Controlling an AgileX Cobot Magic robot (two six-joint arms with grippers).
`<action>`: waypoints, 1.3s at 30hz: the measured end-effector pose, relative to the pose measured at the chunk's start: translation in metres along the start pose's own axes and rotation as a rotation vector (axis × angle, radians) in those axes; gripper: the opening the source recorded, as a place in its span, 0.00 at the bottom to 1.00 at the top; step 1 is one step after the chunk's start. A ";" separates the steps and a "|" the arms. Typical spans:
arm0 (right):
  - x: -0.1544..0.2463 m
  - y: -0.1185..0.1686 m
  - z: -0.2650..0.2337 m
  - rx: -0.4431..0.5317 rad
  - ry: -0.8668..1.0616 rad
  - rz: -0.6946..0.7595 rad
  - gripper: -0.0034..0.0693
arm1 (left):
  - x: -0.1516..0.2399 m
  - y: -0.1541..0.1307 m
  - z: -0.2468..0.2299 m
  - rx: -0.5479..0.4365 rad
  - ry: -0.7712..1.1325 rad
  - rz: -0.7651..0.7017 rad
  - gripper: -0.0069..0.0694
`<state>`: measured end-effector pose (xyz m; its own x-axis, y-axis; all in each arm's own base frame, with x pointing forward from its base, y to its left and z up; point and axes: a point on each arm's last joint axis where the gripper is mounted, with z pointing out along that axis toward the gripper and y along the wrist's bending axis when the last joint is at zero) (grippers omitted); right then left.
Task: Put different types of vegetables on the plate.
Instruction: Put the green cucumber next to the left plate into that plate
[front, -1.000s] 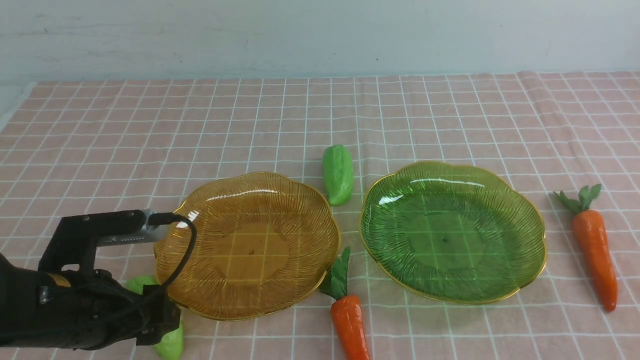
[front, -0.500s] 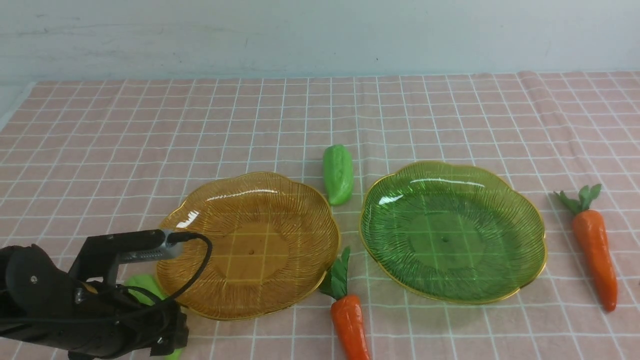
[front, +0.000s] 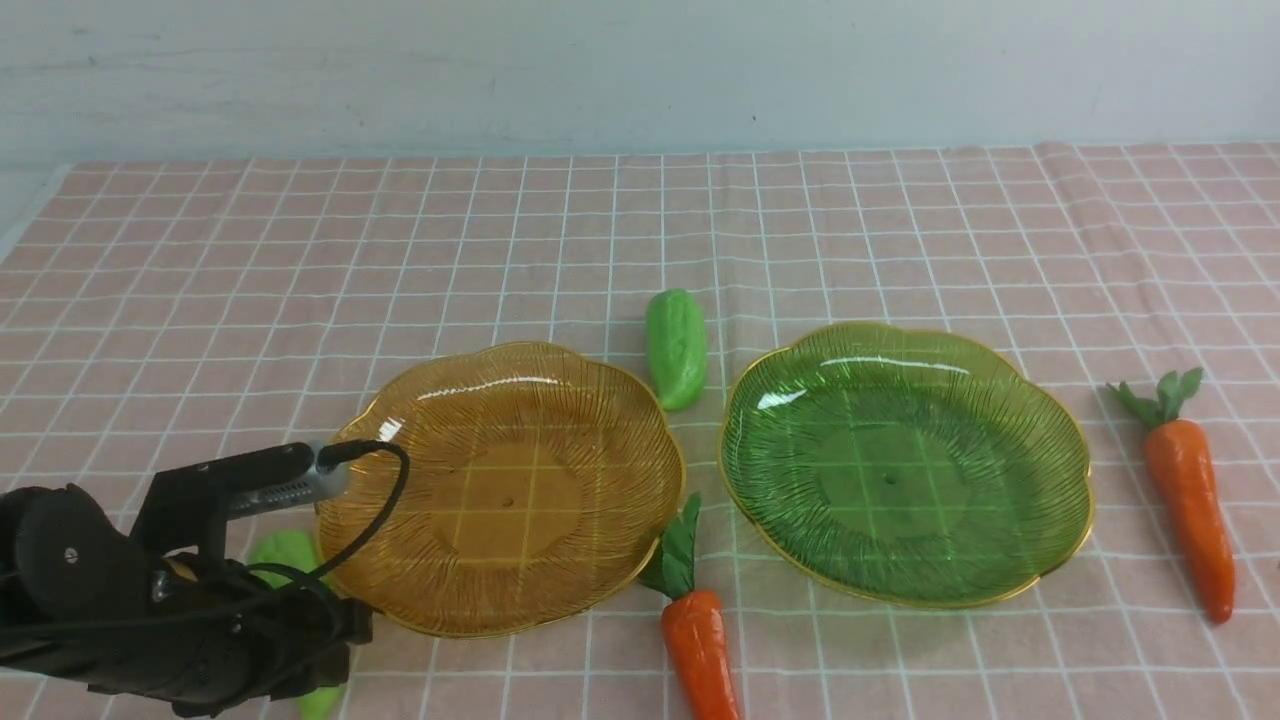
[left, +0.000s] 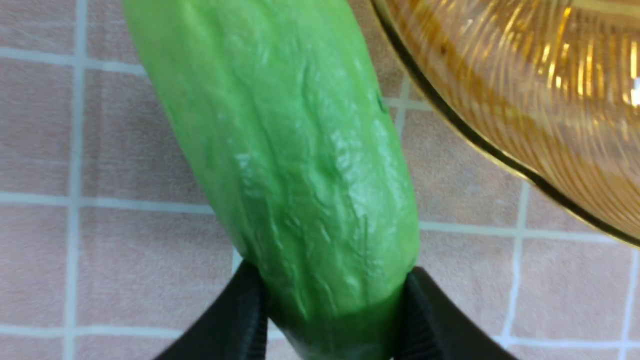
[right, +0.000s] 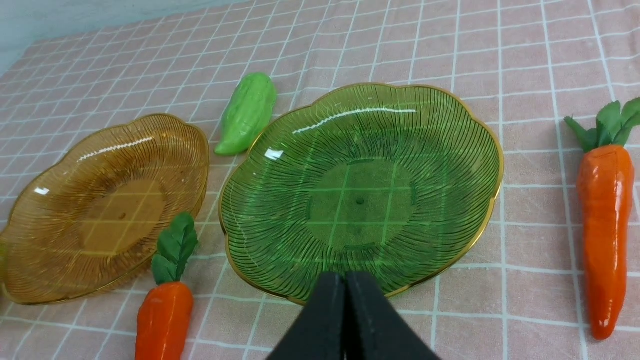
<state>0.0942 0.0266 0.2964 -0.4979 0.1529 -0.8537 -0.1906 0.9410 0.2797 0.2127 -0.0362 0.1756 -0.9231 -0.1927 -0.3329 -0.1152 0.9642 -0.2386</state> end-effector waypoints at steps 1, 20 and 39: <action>-0.005 0.001 -0.002 0.007 0.001 -0.001 0.03 | 0.000 0.000 -0.006 0.001 -0.020 0.014 0.42; -0.069 -0.093 0.124 0.446 0.576 0.146 0.03 | -0.058 -0.076 -0.083 0.133 -0.159 0.442 0.42; -0.007 -0.152 0.243 0.414 0.746 0.218 0.68 | -0.069 -0.093 0.003 0.108 -0.054 0.415 0.72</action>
<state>0.3323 -0.0441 0.1531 -0.9378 0.2410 -0.2500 0.2233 0.9699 0.0974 0.2881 -0.1128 0.2176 -0.8623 0.1956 -0.4671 0.3034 0.9381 -0.1672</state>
